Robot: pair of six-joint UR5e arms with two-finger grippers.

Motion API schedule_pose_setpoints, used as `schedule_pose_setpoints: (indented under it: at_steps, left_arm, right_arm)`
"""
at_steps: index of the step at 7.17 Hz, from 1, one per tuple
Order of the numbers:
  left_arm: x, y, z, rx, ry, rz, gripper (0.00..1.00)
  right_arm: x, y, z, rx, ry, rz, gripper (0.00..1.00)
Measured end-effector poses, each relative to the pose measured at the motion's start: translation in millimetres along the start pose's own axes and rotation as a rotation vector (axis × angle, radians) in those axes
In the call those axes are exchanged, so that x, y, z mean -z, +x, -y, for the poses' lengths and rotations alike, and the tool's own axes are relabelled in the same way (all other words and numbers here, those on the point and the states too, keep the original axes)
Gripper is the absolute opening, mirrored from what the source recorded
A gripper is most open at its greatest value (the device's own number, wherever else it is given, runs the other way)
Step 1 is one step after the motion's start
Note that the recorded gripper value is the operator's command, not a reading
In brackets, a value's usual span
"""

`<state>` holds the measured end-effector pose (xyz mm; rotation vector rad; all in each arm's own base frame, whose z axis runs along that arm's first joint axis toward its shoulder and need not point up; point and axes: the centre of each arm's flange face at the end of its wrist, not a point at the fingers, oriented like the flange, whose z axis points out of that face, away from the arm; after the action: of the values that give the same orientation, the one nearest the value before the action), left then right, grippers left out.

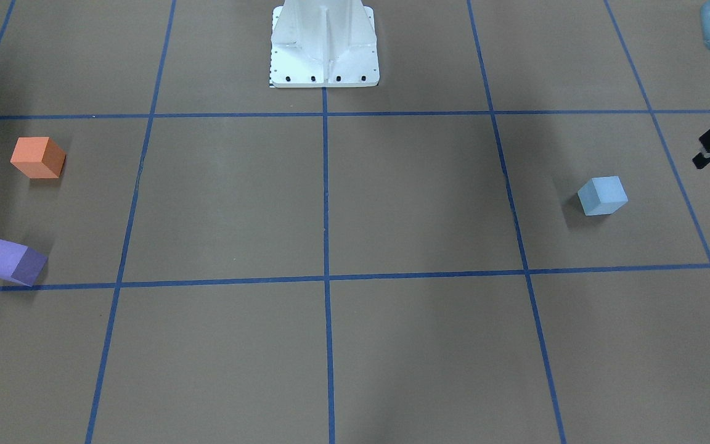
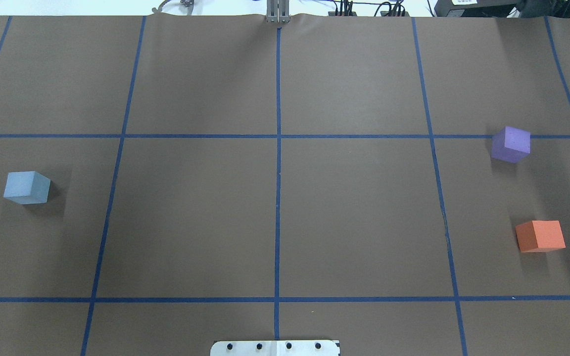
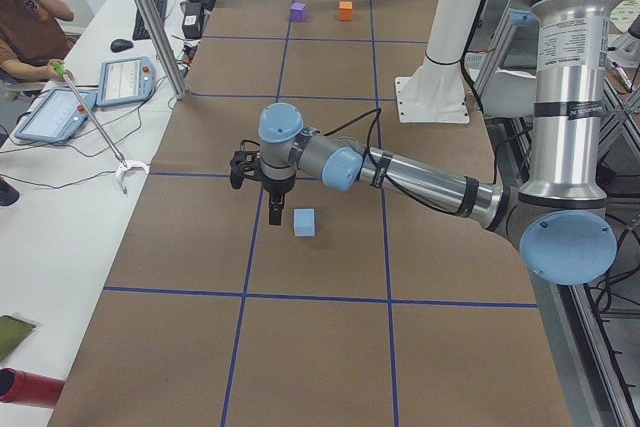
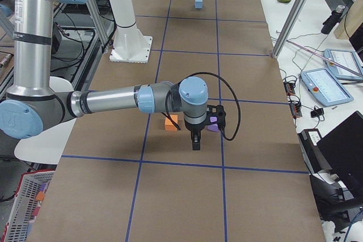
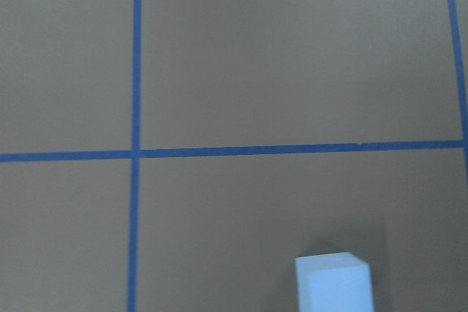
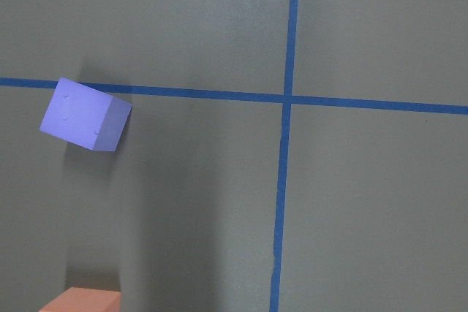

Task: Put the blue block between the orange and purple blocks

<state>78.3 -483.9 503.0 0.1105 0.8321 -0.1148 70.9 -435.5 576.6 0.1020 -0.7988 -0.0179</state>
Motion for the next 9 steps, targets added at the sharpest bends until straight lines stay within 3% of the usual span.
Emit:
schedule_pose_setpoints:
  at_steps: [5, 9]
  left_arm:
    - [-111, 68, -44, -0.004, -0.021, 0.086, 1.0]
    - [-139, 61, -58, -0.077, -0.051, 0.127, 1.0]
  right_arm:
    - [1, -3, 3, 0.0, 0.003, 0.016, 1.0]
    - [2, -4, 4, 0.002, 0.006, 0.021, 1.0]
